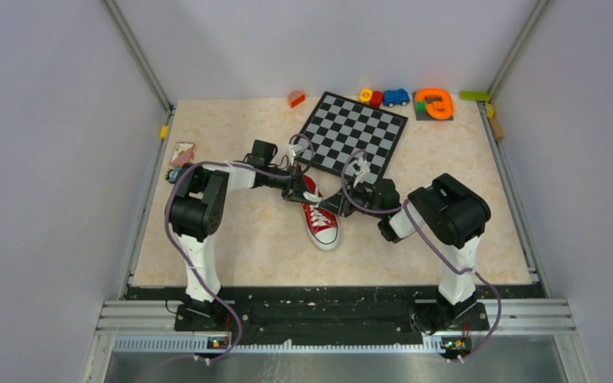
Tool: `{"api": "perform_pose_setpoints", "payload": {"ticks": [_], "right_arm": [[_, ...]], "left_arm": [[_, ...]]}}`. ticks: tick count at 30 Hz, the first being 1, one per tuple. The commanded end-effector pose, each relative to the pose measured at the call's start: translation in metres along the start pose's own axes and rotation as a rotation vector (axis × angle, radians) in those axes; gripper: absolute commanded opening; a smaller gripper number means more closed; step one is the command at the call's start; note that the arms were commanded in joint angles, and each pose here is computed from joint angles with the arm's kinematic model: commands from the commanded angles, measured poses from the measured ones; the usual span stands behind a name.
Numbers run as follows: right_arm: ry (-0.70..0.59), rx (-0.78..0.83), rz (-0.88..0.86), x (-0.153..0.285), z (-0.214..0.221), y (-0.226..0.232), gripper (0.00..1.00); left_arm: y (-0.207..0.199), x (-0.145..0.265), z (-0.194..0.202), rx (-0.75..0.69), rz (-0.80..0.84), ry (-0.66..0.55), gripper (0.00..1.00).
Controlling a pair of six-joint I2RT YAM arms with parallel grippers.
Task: Tie the shoes
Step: Cross the shoelace with the shoelace.
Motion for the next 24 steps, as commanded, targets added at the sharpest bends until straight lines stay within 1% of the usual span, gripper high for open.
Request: {"api": "perform_pose_setpoints", "payload": {"ticks": [1,5,17,24], "right_arm": [[-0.09,0.118,-0.161,-0.01,-0.024,0.02,0.24],[-0.11,0.121,-0.181,-0.007,-0.028,0.019,0.25],[-0.092,0.12,-0.155,-0.015,-0.029,0.011,0.26],[-0.105,0.106,-0.188,-0.019,-0.03,0.011,0.27]], "left_arm": [[0.001,-0.006,-0.007,-0.039,0.052,0.027,0.0],[0.004,-0.005,-0.008,-0.036,0.047,0.032,0.0],[0.008,-0.008,-0.002,-0.02,0.069,0.056,0.0],[0.011,-0.012,0.004,-0.006,0.064,0.071,0.0]]}}
Point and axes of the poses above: each gripper's point midway between its finger pads, its own x axis back along the fingers, its own y axis along the line the jaws close on, z = x × y, the point moved 8 cm from there along x, back along the fingers, and after that the axes turned 3 degrees about x, right-handed, at the moved point
